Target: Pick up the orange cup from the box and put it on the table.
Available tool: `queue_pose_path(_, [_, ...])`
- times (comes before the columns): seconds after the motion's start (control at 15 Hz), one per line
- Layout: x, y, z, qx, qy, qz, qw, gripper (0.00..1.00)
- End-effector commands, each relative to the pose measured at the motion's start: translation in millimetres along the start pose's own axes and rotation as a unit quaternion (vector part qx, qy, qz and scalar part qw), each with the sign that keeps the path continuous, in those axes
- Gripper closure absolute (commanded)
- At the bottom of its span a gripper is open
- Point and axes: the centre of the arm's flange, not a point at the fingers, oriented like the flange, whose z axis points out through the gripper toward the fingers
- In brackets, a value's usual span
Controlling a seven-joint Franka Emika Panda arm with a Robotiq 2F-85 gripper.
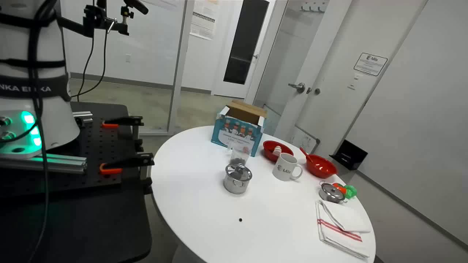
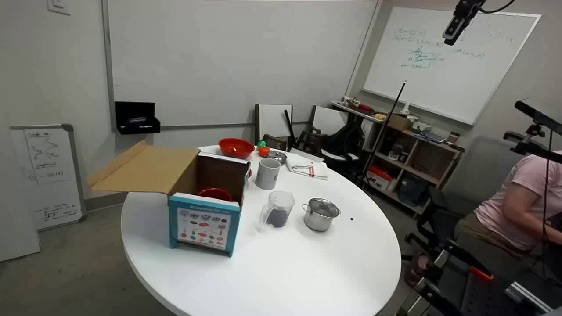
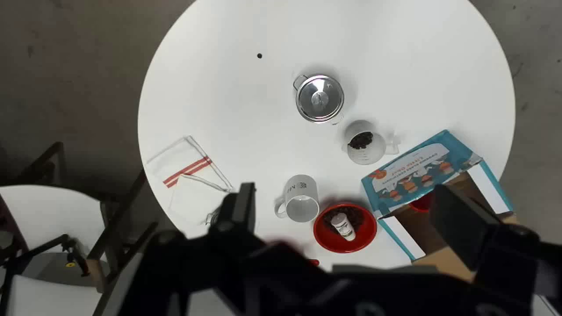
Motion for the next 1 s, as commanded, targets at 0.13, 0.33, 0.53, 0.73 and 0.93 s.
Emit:
queue_pose_path(0.13, [0, 0, 0, 0.0, 0.0, 0.0, 1.0, 0.0])
queue_pose_path(0.33, [0, 0, 0, 0.0, 0.0, 0.0, 1.0, 0.0])
queue_pose_path(0.53, [0, 0, 0, 0.0, 0.0, 0.0, 1.0, 0.0])
queue_pose_path(0.73, [18, 16, 11, -0.002, 0.001, -0.005, 1.0, 0.0])
queue_pose_path(0.93, [40, 11, 13, -0.009, 0.016, -0.001, 0.9998, 0.0])
